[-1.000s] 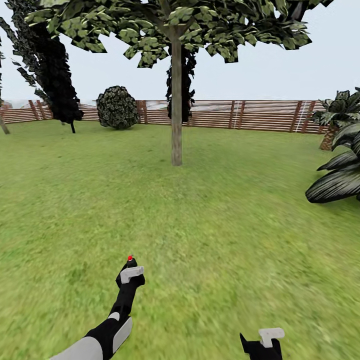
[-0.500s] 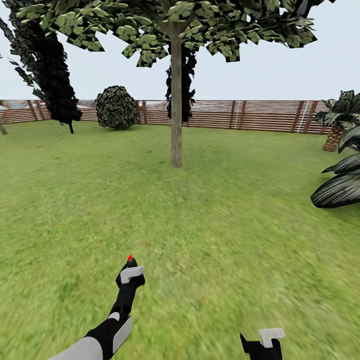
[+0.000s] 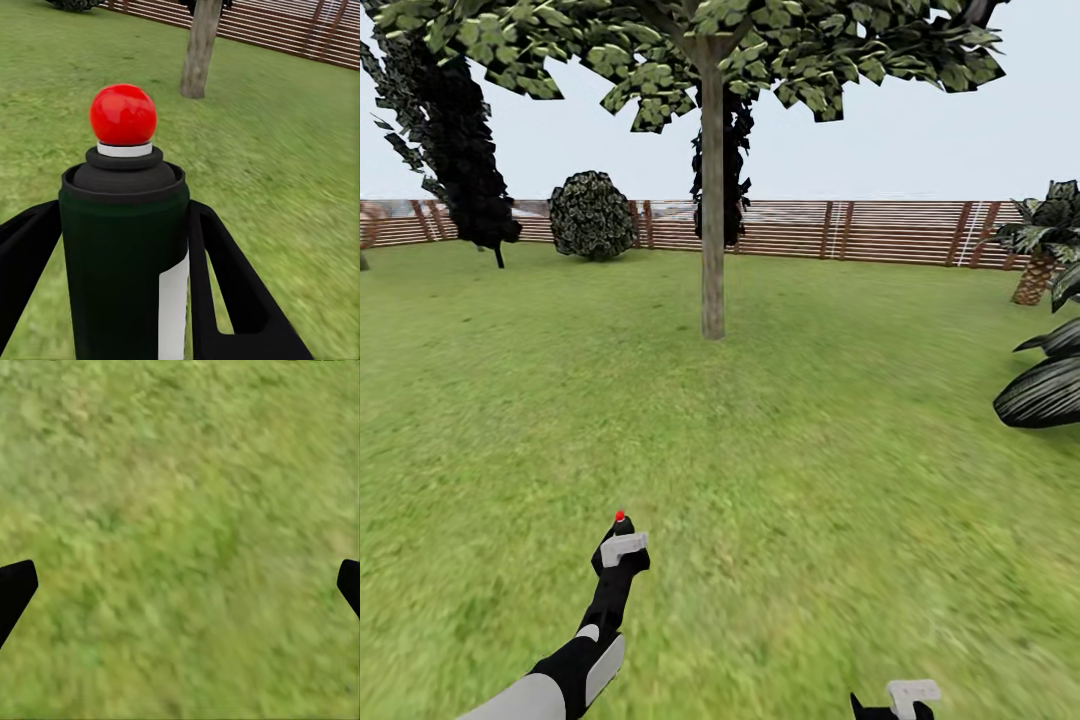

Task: In the garden, pick up the pesticide atomizer on the floor and spray pesticide onto both trees until each tree trunk is fully covered.

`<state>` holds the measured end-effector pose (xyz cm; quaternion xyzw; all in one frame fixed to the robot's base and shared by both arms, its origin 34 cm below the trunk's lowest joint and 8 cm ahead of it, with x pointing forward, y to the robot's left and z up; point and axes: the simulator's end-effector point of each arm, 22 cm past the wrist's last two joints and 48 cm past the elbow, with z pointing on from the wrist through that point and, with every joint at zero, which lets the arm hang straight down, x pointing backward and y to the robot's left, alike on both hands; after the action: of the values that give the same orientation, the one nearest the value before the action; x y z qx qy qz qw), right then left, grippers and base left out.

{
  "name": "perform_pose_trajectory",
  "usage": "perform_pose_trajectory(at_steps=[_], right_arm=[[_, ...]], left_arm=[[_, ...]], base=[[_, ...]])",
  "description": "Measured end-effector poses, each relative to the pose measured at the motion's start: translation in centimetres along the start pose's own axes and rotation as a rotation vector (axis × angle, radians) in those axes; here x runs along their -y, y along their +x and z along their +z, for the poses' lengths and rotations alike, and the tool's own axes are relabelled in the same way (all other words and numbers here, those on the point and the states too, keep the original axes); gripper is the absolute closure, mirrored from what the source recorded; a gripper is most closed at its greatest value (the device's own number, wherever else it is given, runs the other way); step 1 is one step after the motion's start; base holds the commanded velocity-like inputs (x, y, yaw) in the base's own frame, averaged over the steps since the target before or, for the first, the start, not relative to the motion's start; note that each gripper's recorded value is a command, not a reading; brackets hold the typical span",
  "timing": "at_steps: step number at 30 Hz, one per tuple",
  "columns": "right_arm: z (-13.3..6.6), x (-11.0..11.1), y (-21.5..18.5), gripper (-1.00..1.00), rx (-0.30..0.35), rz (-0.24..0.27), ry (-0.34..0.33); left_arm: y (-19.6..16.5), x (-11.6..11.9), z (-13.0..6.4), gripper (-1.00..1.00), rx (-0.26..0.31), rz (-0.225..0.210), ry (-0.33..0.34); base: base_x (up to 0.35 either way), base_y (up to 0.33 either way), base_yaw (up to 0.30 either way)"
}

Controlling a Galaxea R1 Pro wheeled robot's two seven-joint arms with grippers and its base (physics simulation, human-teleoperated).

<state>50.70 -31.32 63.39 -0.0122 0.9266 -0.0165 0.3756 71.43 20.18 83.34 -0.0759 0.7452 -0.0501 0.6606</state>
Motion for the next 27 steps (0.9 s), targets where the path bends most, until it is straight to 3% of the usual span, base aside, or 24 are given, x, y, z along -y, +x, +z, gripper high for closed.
perform_pose_trajectory(at_steps=[5,7,17,19,20,21,27], right_arm=[[0.0,-1.7,0.4,-1.00,-0.008,0.016,0.003],[0.0,-1.5,0.5,-1.00,-0.010,0.023,0.049],[-0.4,-0.8,2.1,-1.00,-0.044,0.020,0.074],[-0.5,-0.3,2.5,-1.00,-0.054,0.019,0.085],[-0.8,2.1,2.7,-1.00,-0.058,0.015,0.152],[-0.9,2.9,2.8,-1.00,-0.059,0.010,0.180],[-1.1,4.2,2.8,-1.00,-0.061,0.005,0.223]], left_arm=[[0.0,0.0,0.0,1.00,0.000,0.000,0.000],[0.0,0.0,0.0,1.00,0.000,0.000,0.000],[0.0,0.0,0.0,1.00,0.000,0.000,0.000],[0.0,0.0,0.0,1.00,0.000,0.000,0.000],[0.0,0.0,0.0,1.00,0.000,0.000,0.000],[0.0,0.0,0.0,1.00,0.000,0.000,0.000],[0.0,0.0,0.0,1.00,-0.001,0.000,0.000]], base=[[0.350,0.000,0.000],[0.350,0.000,0.000],[0.350,0.000,0.000],[0.350,0.000,0.000],[0.350,0.000,0.000],[0.350,0.000,0.000],[0.350,0.000,0.000]])
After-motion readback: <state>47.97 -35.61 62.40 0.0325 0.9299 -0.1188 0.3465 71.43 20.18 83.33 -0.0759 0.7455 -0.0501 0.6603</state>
